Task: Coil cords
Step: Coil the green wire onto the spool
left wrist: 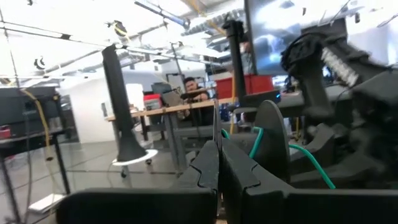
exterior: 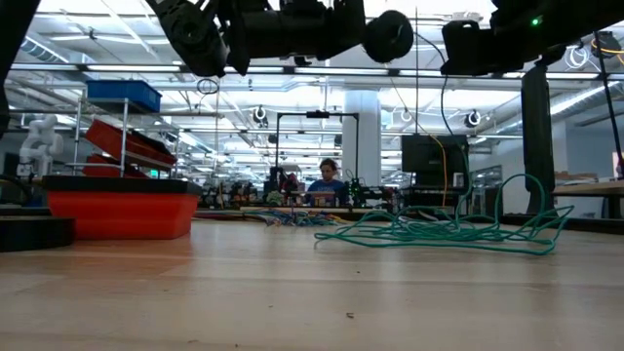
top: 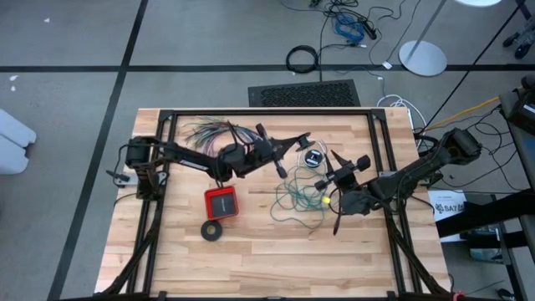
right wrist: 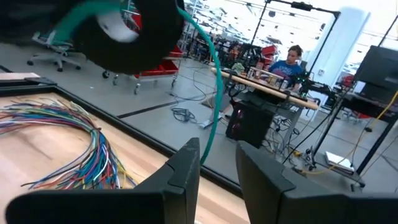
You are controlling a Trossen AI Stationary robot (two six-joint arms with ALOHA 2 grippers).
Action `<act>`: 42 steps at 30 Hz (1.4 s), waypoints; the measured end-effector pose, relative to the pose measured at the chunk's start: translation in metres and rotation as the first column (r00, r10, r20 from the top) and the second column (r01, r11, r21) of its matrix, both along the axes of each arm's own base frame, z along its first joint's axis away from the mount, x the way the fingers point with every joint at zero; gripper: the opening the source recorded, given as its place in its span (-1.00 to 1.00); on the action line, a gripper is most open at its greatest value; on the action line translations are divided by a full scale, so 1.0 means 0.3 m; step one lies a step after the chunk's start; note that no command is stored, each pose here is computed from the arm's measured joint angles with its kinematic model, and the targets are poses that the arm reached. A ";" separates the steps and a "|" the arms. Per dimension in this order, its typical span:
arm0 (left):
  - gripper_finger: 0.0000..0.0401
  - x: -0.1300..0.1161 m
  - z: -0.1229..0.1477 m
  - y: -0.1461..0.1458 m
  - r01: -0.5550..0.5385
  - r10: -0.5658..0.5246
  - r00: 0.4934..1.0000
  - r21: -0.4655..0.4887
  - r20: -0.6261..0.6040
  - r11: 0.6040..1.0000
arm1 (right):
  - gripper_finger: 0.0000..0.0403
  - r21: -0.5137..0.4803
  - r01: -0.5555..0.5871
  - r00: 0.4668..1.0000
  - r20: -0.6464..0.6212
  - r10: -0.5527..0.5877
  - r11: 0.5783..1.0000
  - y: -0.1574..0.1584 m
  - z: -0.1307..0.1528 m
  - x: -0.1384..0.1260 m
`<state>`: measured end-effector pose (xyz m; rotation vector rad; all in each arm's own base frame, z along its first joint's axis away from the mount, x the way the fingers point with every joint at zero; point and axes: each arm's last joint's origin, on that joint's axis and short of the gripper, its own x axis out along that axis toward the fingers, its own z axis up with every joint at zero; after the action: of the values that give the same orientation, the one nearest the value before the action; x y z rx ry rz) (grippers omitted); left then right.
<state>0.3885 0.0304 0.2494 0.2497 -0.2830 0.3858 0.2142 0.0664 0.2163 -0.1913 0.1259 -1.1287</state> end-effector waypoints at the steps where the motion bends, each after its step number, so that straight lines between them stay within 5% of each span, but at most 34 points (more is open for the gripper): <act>1: -1.00 0.000 0.002 -0.006 0.005 -0.005 1.000 0.001 0.005 1.000 | -0.56 0.003 0.000 1.000 0.005 0.000 1.000 -0.001 -0.003 -0.001; 14: -1.00 -0.001 0.011 -0.030 0.050 -0.050 0.998 0.012 0.033 0.999 | -0.97 0.081 -0.085 0.996 0.043 0.082 0.993 -0.001 -0.028 -0.005; 28: -1.00 -0.007 0.027 -0.040 0.076 -0.077 0.993 0.018 0.087 0.997 | -0.79 0.143 -0.125 0.991 0.059 0.118 0.982 0.004 -0.082 0.025; 42: -1.00 -0.007 0.026 -0.040 0.091 -0.090 0.992 -0.001 0.093 0.996 | -1.00 0.138 -0.111 0.993 0.055 0.105 0.984 0.001 -0.094 0.031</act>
<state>0.3865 0.0183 0.2573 0.2129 -0.3836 0.3088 0.2235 0.0667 0.1882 -0.0451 0.1504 -1.0114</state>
